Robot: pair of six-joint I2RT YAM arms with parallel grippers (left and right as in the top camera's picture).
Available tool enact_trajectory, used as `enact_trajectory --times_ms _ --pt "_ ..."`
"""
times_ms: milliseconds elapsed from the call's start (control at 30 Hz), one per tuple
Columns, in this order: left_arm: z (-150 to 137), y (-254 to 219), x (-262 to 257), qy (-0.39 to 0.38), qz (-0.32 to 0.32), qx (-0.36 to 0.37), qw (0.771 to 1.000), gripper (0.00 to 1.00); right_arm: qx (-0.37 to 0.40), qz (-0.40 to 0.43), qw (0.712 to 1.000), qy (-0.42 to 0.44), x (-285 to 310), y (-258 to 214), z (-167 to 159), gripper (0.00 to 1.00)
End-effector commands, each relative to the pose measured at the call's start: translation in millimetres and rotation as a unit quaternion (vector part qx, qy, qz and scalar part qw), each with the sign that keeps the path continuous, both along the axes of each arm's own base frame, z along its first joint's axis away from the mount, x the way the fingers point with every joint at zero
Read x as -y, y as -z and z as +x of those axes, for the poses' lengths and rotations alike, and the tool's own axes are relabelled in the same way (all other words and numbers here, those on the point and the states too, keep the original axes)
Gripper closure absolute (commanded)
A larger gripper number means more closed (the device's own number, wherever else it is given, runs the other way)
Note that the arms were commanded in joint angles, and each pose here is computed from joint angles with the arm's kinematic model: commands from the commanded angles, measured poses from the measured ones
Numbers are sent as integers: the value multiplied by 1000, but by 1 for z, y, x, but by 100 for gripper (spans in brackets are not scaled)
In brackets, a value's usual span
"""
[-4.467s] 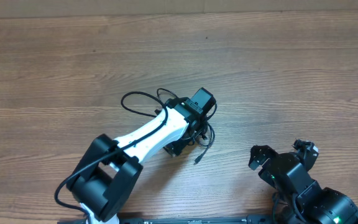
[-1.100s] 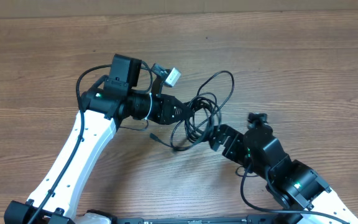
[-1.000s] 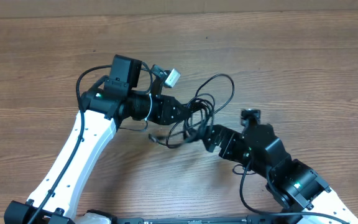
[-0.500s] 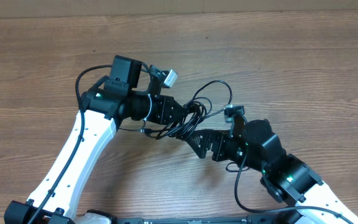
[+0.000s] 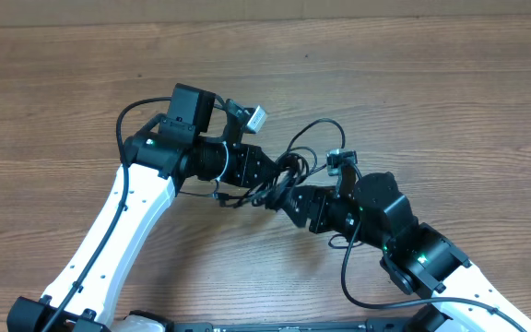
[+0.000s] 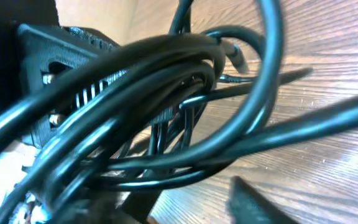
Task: Untangle cables
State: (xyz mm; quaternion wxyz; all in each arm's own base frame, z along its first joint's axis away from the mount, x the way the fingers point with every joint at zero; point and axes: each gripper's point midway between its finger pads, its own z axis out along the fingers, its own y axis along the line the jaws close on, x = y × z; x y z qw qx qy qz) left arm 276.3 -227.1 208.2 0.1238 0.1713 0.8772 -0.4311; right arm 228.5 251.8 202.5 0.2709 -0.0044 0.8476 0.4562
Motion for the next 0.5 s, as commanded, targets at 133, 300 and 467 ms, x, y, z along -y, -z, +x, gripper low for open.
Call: enact_trajectory --times_ms 133,300,467 --pt "-4 -12 4 6 -12 10 1000 96 -32 -37 999 17 9 22 -1 81" --pt "-4 -12 4 5 -11 10 1000 96 -67 -69 995 38 17 44 -1 91" --pt "0 -7 0 -5 6 15 1000 95 -68 -70 994 38 17 45 -1 96"
